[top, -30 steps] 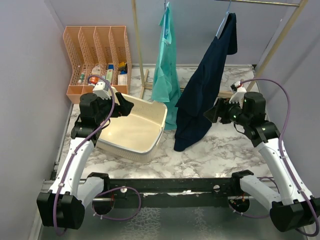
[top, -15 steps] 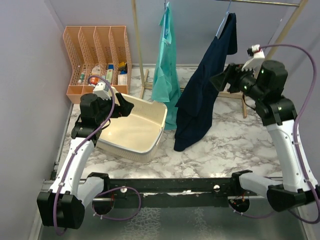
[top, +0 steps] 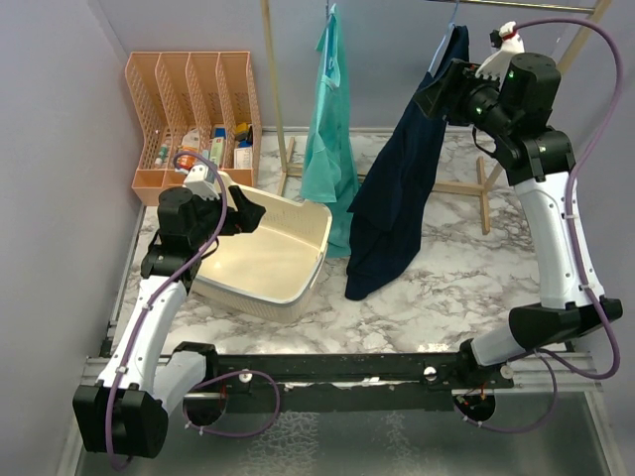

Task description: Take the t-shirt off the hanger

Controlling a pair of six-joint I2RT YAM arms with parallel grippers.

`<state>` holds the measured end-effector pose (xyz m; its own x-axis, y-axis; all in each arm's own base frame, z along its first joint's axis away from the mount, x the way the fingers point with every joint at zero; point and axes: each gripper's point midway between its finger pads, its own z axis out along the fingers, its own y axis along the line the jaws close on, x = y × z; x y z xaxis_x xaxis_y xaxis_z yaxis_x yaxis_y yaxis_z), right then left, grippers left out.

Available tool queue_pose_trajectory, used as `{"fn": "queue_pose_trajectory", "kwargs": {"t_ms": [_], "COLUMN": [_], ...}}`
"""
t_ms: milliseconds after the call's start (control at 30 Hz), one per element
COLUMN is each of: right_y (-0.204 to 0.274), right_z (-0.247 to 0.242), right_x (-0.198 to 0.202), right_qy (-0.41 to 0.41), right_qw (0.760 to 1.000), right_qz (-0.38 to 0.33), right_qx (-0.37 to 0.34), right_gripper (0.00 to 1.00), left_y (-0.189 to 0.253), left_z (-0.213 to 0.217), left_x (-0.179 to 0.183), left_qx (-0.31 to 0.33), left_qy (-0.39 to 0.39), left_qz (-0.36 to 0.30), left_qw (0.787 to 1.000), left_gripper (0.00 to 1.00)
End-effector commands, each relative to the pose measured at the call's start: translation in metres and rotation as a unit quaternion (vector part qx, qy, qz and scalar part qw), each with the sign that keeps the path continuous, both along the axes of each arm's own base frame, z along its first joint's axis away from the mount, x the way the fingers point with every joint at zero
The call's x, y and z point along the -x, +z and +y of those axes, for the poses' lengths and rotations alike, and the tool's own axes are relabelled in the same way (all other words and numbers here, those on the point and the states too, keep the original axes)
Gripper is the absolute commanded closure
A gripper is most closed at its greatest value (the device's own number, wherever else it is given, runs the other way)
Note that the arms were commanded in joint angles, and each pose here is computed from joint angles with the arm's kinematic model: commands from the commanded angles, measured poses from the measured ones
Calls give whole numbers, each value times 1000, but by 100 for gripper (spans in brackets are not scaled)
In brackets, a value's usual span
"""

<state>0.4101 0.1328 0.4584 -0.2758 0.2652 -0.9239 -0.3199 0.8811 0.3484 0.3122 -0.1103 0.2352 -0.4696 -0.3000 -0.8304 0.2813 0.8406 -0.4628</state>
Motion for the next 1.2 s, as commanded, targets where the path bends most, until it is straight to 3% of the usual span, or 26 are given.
{"fn": "queue_pose_trajectory", "kwargs": {"t_ms": [0,200,400,733,933,1167], "right_y": [14,3,18,-5,-30,-47], "right_z": [1,1,6,14,-11,-56], "right_x": [-10,-21,-15,-32,-35,-6], "right_qy": [-13,-23,-7,-4,-70,-165], "right_qw": [1000,1000,999,1000,994,981], "right_qz": [-13,6,-20,27,79,73], "right_qx": [-23,-20,-37,-9,30,72], "right_gripper": [31,32,33,34,37,38], "left_y": [8,8,6,4,2,1], "left_z": [-3,-5,-6,-6,-8,-9], "left_x": [2,2,2,2,2,2], "left_qx": [9,13,16,17,18,21], "left_qy": [-5,-7,-9,-11,-14,-16], "left_qz": [-17,-18,-14,-10,-5,-5], "left_qw": [1000,1000,1000,1000,1000,1000], "left_gripper": [12,13,13,13,14,16]}}
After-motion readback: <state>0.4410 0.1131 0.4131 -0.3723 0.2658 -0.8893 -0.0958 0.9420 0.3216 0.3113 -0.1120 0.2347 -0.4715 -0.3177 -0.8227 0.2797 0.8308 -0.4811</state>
